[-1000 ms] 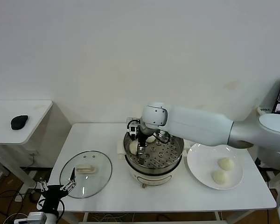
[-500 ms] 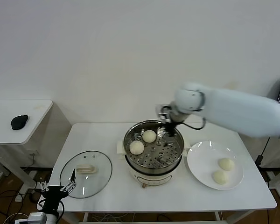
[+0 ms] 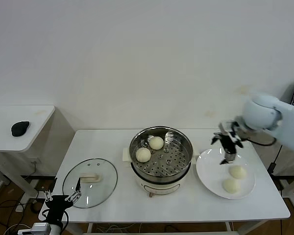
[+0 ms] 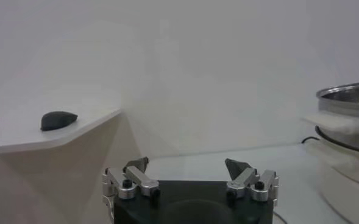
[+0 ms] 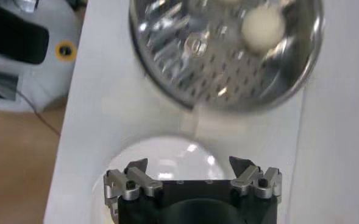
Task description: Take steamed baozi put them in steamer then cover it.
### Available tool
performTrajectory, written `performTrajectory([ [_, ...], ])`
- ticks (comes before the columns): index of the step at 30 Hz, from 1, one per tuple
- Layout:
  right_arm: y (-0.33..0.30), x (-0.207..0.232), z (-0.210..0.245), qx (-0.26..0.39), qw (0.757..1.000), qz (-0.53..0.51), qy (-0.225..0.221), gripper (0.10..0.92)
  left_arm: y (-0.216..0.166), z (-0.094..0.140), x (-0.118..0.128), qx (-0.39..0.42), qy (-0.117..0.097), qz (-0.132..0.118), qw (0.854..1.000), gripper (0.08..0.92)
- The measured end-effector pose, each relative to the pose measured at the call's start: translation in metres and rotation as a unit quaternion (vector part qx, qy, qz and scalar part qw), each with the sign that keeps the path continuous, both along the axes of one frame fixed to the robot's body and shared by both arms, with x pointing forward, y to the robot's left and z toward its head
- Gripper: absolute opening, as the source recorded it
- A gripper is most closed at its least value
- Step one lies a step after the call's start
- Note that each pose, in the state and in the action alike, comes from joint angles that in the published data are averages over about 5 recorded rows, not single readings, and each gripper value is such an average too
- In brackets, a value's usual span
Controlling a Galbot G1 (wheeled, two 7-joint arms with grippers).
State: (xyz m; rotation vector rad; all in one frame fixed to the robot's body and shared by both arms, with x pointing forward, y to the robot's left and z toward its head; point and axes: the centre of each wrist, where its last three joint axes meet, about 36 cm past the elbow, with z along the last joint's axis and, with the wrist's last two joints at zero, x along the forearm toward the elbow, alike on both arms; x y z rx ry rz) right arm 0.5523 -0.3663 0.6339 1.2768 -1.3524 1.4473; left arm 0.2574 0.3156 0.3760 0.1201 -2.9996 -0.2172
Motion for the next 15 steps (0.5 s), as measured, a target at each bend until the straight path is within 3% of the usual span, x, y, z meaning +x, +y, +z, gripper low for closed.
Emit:
performTrajectory([
  [15, -0.055, -0.022, -0.083, -0.025, 0.999, -0.025, 0.016, 0.823, 0.004, 0.0, 0.0, 0.008, 0.001, 0.003, 1.0, 0.823],
])
